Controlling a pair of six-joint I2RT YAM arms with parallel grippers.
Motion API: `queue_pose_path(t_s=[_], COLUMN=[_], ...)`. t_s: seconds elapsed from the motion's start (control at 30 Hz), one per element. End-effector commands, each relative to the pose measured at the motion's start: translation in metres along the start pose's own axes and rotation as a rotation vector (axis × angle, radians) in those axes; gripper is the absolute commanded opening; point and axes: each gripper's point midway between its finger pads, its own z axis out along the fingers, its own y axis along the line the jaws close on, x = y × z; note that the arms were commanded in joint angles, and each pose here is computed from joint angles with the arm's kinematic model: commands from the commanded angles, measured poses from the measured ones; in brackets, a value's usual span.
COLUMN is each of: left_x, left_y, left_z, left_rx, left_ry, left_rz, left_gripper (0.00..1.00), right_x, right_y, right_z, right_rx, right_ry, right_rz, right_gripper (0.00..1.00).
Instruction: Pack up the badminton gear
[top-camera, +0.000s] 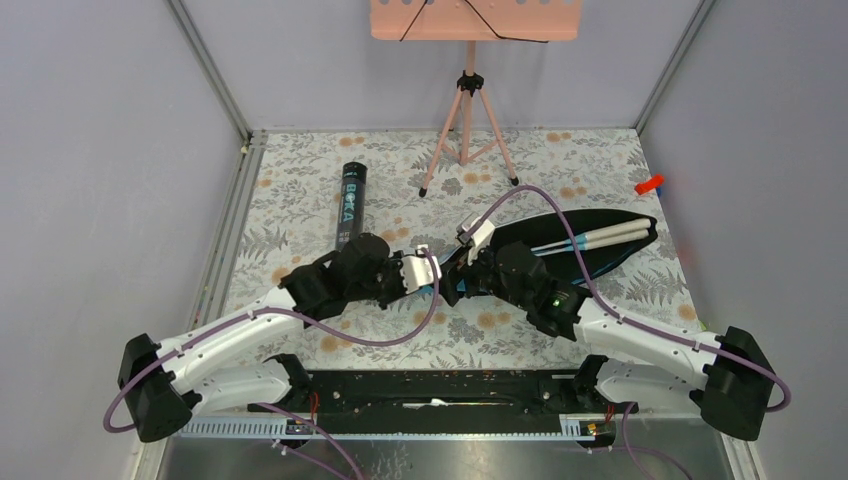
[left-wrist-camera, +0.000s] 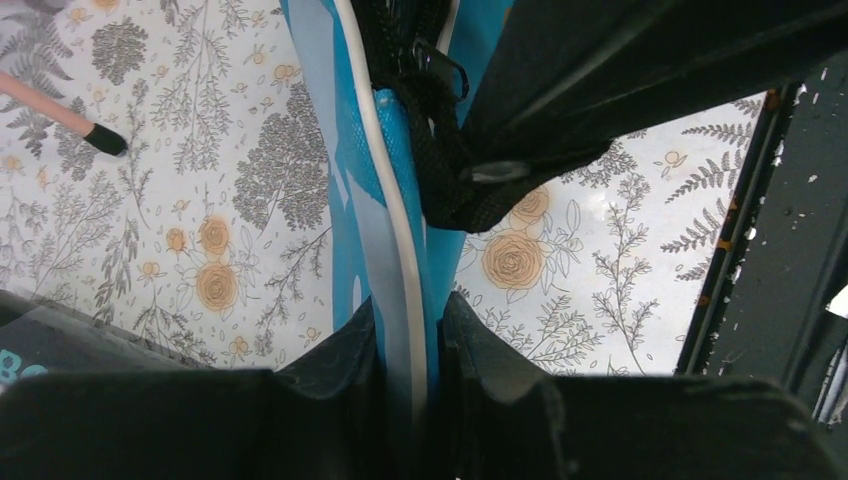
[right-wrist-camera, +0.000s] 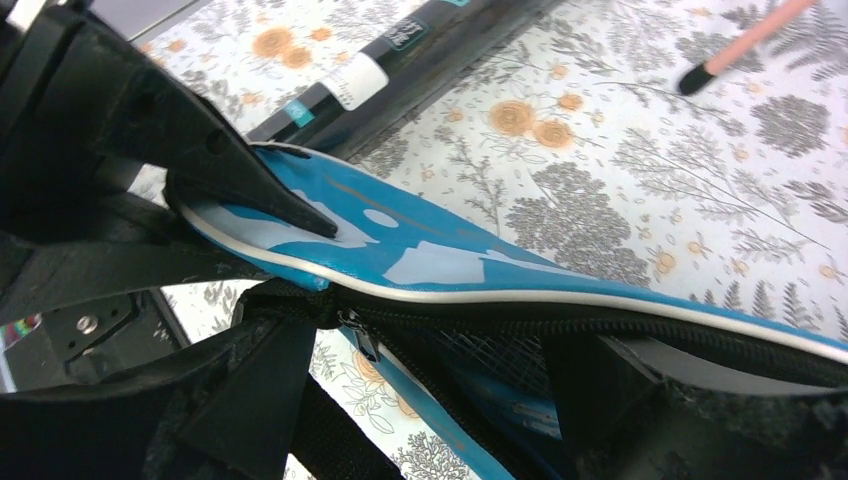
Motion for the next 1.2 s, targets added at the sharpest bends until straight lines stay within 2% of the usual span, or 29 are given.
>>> queue_pose_path(t_s=[0.0, 0.2, 0.4, 0.73, 1.0, 1.17], left_x=[-0.003, 0.003, 0.004, 0.012, 0.009, 0.007], left_y=[-0.013, -0.011, -0.012, -0.019, -0.022, -0.024], left_z=[0.005, 0.006, 0.009, 0.011, 0.012, 0.012], left_rx=[0.051, 0.027, 0.042, 0.076, 0.101, 0.116], left_ry=[-0.04, -0.034, -0.019, 0.004, 0.007, 0.005], left_rz=[-0.021, -0.01, -0.01, 0.001, -0.002, -0.005], left_gripper=[0.0, 0.0, 0.0, 0.0, 0.0, 0.0], right_x=[-0.05, -0.041, -0.039, -0.026, -0.031, -0.045], right_y=[-0.002, -0.021, -0.025, -0.018, 0.007, 0.025], right_z=[-0.002, -0.018, -0.02, -0.029, -0.016, -0.006], right_rx=[0.143, 0.334, 0.39, 0.333, 0.166, 0.065], right_ry=[-0.102, -0.047, -0.04, 0.067, 0.043, -0.035], right_rz=[0.014, 0.066, 0.058, -0.007, -0.092, -0.113], right_gripper=[0.86, 0.84, 0.75, 0.52, 0.51, 0.5])
